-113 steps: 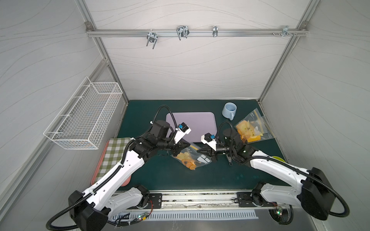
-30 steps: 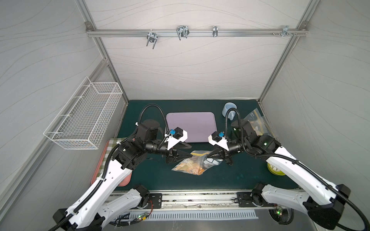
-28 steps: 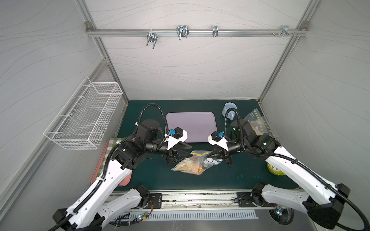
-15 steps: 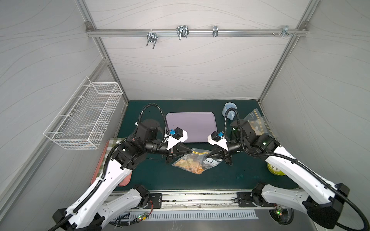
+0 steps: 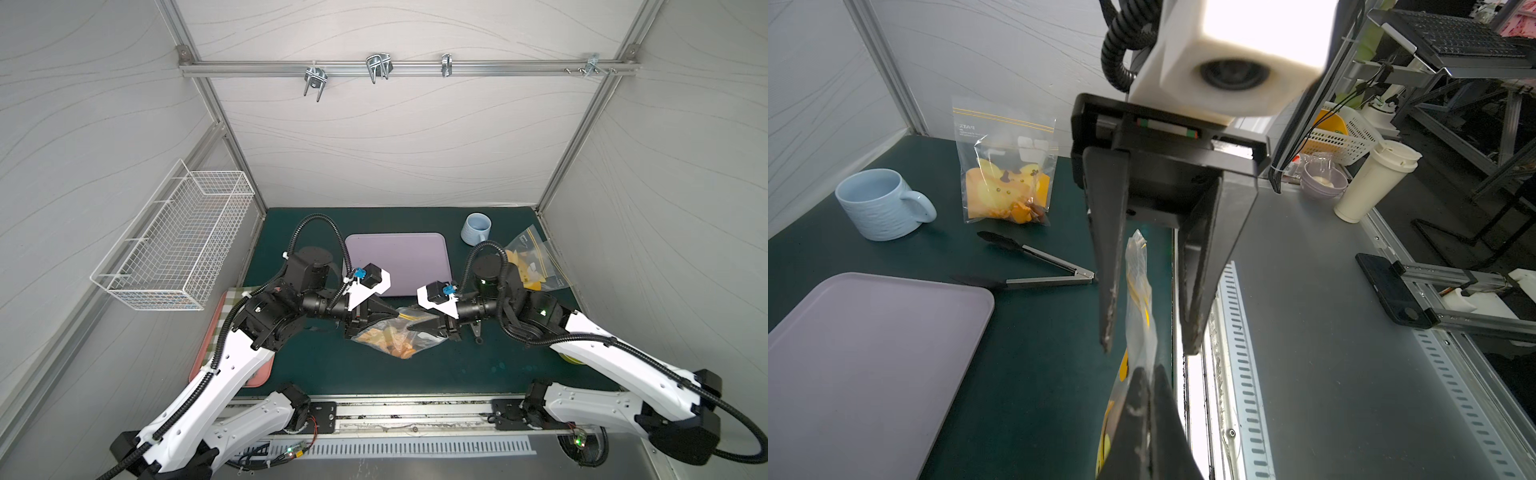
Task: Put the cookies into a resealable bag to prevent moisture
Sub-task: Close the ziploc bag at the center of the board.
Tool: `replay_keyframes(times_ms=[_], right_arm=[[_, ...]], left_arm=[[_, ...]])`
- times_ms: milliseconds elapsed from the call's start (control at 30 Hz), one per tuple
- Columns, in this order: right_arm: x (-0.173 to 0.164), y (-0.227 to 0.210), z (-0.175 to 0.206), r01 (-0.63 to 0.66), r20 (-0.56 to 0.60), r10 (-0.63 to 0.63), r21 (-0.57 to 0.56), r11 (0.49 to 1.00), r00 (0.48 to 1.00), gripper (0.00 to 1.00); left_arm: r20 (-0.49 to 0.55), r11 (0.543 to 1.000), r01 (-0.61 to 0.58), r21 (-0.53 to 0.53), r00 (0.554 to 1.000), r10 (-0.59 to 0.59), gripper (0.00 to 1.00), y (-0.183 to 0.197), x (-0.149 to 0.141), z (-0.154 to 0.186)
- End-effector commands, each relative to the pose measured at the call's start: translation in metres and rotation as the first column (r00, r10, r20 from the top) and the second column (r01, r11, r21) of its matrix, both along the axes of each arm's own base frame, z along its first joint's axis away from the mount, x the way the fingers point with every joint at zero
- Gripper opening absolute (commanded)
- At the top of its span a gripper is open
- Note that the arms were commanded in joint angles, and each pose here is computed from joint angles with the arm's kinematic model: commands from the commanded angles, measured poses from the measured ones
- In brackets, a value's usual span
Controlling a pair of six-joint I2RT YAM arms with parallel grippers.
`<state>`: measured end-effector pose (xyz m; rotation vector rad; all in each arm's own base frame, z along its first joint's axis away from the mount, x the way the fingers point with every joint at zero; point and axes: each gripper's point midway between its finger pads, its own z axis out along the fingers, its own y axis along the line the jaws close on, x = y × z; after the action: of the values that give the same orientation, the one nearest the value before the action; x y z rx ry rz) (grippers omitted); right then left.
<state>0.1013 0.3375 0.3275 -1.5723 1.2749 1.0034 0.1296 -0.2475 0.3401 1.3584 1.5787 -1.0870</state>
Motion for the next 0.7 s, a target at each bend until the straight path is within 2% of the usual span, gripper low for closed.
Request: replay_keyframes(times_ms=[0, 300, 500, 567, 667], right_arm=[[0.008, 0.01, 0.0148, 0.027, 0.065, -0.031, 0.054, 0.998, 0.997, 0.34], [0.0076, 0.0153, 0.019, 0.034, 0.079, -0.04, 0.074, 0.997, 0.996, 0.34], [0.0076, 0.0153, 0.0166, 0.035, 0.072, -0.04, 0.071, 0.997, 0.997, 0.15], [0.0069, 0.0146, 0.016, 0.036, 0.069, -0.041, 0.07, 0.997, 0.997, 0.0], [0.0048, 0.0126, 0.0154, 0.031, 0.064, -0.036, 0.07, 0.997, 0.997, 0.0]], left_arm=[[0.07, 0.999, 0.016, -0.037, 0.997, -0.013, 0.0, -0.0007, -0.0017, 0.0225], [0.068, 0.999, 0.015, -0.036, 0.998, -0.013, 0.0, -0.0017, -0.0002, 0.0218], [0.067, 0.999, 0.016, -0.034, 0.998, -0.014, 0.0, -0.0021, 0.0, 0.021], [0.066, 0.999, 0.012, -0.031, 0.998, -0.01, 0.0, -0.002, 0.0006, 0.0199], [0.068, 1.0, 0.006, -0.027, 0.998, -0.004, 0.0, -0.0016, 0.0015, 0.0189]])
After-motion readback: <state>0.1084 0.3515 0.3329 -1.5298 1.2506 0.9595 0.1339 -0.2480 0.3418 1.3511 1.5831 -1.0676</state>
